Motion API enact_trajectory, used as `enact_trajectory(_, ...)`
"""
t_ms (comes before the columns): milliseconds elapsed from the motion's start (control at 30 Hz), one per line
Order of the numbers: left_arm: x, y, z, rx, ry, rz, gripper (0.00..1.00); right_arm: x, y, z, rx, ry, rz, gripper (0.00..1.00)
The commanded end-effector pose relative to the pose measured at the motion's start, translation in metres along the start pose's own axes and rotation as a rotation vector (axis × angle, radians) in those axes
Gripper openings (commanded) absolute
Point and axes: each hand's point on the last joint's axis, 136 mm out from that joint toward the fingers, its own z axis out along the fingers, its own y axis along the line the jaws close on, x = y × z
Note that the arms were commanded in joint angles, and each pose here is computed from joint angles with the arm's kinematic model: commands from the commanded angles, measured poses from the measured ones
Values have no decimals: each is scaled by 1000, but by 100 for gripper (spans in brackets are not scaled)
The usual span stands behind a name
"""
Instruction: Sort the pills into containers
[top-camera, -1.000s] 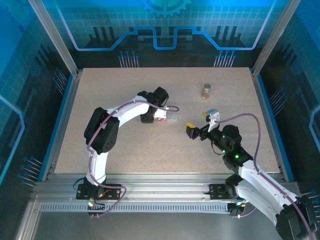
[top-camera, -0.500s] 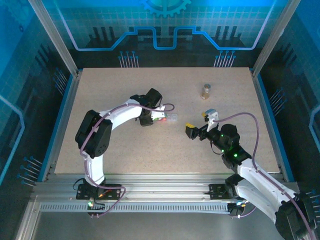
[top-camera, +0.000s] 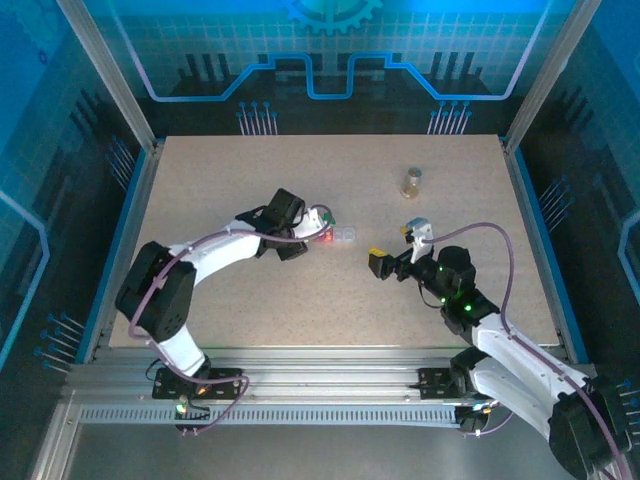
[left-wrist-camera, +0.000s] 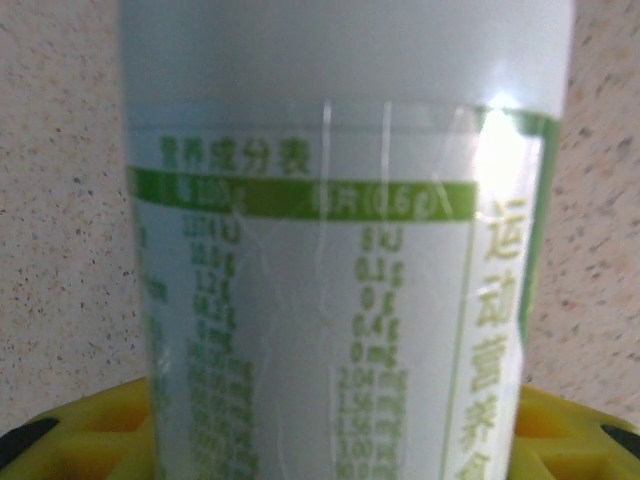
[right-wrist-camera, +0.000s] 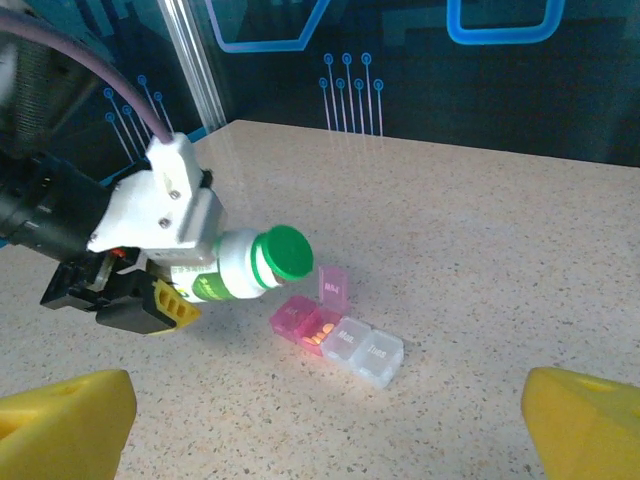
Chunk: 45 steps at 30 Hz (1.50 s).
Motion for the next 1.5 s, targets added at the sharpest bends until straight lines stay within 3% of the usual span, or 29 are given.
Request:
enact_trajectory(0, -42, 5, -26, -9, -281, -124, 0, -5, 0, 4, -20, -28, -1, 100)
enact_trajectory(167, -60, 0, -59, -25, -570, -223, 0, -7, 11, 14, -94, -24, -16, 100)
enact_trajectory(267, -77, -7, -96, -1, -810, -257, 0, -22, 19, 12, -131, -23, 3, 100)
enact_trajectory(400, -94, -27, -158, 91, -1170, -221, 0, -55, 35, 0, -190, -49, 32, 96)
enact_trajectory(500, -101, -39, -181, 174, -1304, -183, 0, -77, 57, -15, -293, -62, -16, 91)
enact_trajectory(667, -104, -61, -191, 304, -1364, -118, 0, -105, 94, -37, -474, -15, -104, 80)
enact_trajectory(833, -101, -84, -185, 391, -1321, -62, 0, -123, 122, -52, -612, 48, -173, 77)
enact_trajectory(1267, -98, -125, -191, 504, -1294, 24, 0, -85, 167, -44, -799, 278, -427, 78)
enact_trajectory(1467, -96, -133, -190, 522, -1281, 54, 0, -67, 172, -30, -801, 344, -474, 78)
